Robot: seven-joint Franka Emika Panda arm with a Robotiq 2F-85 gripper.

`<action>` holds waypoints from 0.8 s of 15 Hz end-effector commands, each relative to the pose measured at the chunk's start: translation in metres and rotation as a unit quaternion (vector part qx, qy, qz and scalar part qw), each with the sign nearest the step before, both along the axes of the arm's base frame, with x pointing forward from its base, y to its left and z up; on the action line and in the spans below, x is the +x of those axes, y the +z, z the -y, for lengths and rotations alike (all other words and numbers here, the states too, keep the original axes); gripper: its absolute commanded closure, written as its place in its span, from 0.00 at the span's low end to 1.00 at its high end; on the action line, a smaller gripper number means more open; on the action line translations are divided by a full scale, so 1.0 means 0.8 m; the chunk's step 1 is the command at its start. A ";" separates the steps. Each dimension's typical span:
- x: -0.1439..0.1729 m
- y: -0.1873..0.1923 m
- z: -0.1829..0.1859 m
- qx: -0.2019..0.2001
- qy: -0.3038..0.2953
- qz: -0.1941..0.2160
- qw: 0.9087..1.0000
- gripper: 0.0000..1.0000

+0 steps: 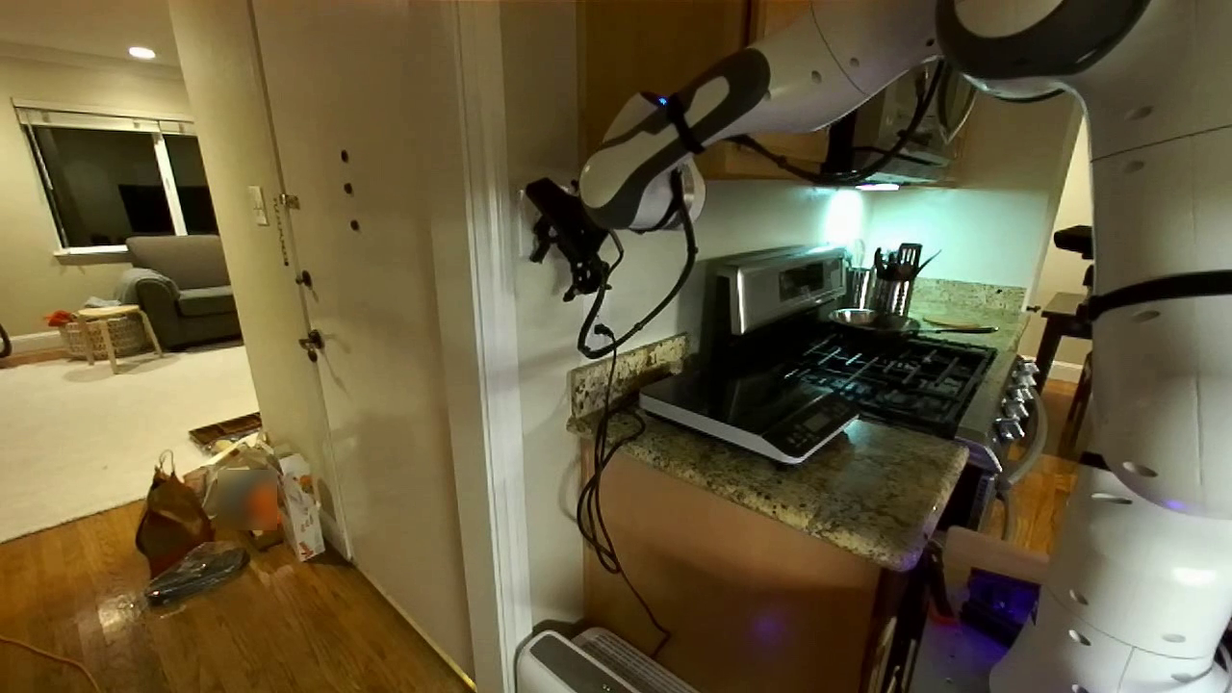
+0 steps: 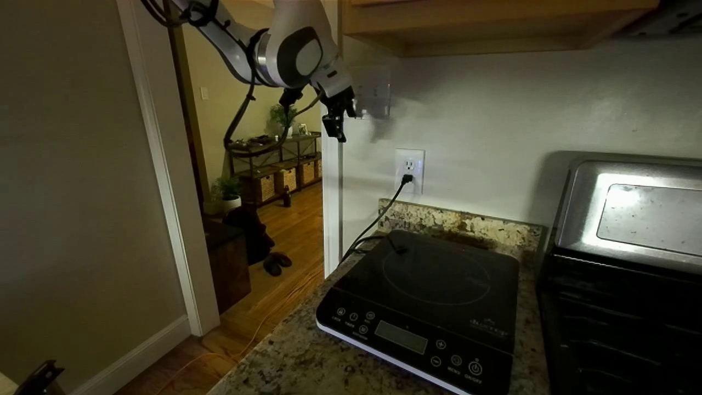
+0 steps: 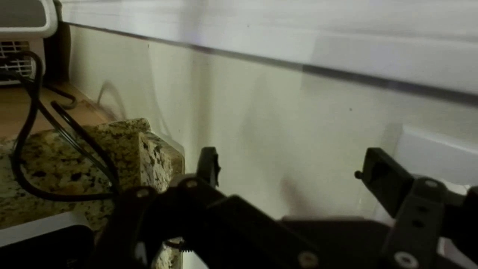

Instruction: Turn off the switch on the left

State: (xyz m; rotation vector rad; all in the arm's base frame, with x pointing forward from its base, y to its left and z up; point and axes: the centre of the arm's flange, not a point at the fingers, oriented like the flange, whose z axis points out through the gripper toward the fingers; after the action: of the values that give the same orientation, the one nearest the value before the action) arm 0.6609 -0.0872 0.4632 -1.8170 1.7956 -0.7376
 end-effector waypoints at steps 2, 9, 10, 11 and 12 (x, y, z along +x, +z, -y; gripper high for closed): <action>-0.070 0.057 -0.035 0.051 0.066 -0.071 0.994 0.00; -0.137 0.090 -0.092 0.066 0.129 -0.239 0.960 0.00; -0.145 0.090 -0.097 0.057 0.132 -0.251 0.957 0.00; -0.150 0.088 -0.101 0.048 0.133 -0.261 0.955 0.00; -0.155 0.087 -0.106 0.036 0.134 -0.268 0.953 0.00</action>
State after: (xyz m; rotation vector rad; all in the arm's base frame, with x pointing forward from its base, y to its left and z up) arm 0.5609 -0.0133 0.5333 -2.2441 1.7512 -0.0825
